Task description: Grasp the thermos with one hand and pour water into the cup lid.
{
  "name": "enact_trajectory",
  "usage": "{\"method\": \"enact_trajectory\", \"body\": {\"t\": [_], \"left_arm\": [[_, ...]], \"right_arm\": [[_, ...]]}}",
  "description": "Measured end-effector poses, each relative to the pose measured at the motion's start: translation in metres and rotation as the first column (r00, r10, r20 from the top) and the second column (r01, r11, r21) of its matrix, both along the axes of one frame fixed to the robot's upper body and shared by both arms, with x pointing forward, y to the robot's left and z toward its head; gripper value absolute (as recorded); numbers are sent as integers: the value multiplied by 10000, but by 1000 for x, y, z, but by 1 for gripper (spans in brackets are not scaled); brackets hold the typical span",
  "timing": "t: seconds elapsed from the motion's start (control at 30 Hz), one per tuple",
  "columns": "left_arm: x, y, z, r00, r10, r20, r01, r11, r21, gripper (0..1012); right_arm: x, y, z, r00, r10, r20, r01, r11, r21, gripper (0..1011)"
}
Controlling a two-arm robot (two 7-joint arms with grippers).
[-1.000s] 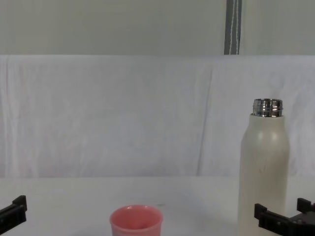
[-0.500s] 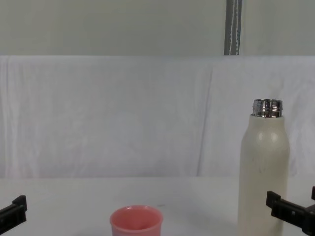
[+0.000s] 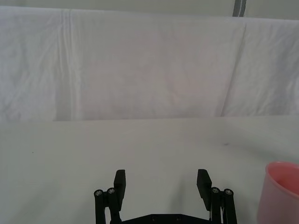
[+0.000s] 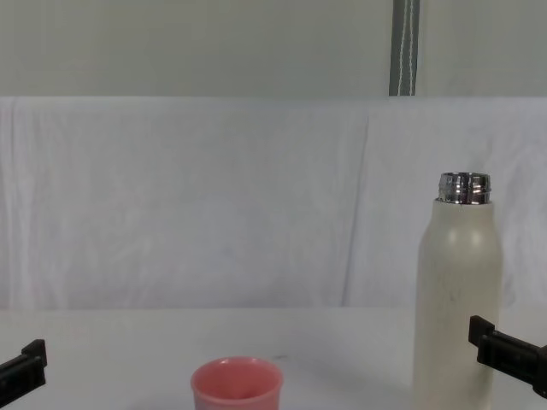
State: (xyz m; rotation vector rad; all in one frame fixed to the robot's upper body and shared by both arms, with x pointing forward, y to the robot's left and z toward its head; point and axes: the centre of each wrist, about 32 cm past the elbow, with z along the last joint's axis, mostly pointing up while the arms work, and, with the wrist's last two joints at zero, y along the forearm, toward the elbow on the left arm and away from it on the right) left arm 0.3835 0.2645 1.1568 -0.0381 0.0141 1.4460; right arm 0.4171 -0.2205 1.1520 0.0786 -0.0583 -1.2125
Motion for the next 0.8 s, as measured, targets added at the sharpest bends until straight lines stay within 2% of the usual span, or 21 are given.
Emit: {"method": "enact_trajectory", "body": {"t": [0.43, 0.8], "left_arm": [[0, 0, 0, 10000, 0, 0, 0, 10000, 0, 1001], [0, 0, 0, 10000, 0, 0, 0, 10000, 0, 1001]], "right_arm": [[-9, 6, -6, 9995, -263, 146, 265, 9995, -190, 1001], [-9, 6, -6, 9995, -269, 155, 272, 9994, -191, 1001]]}}
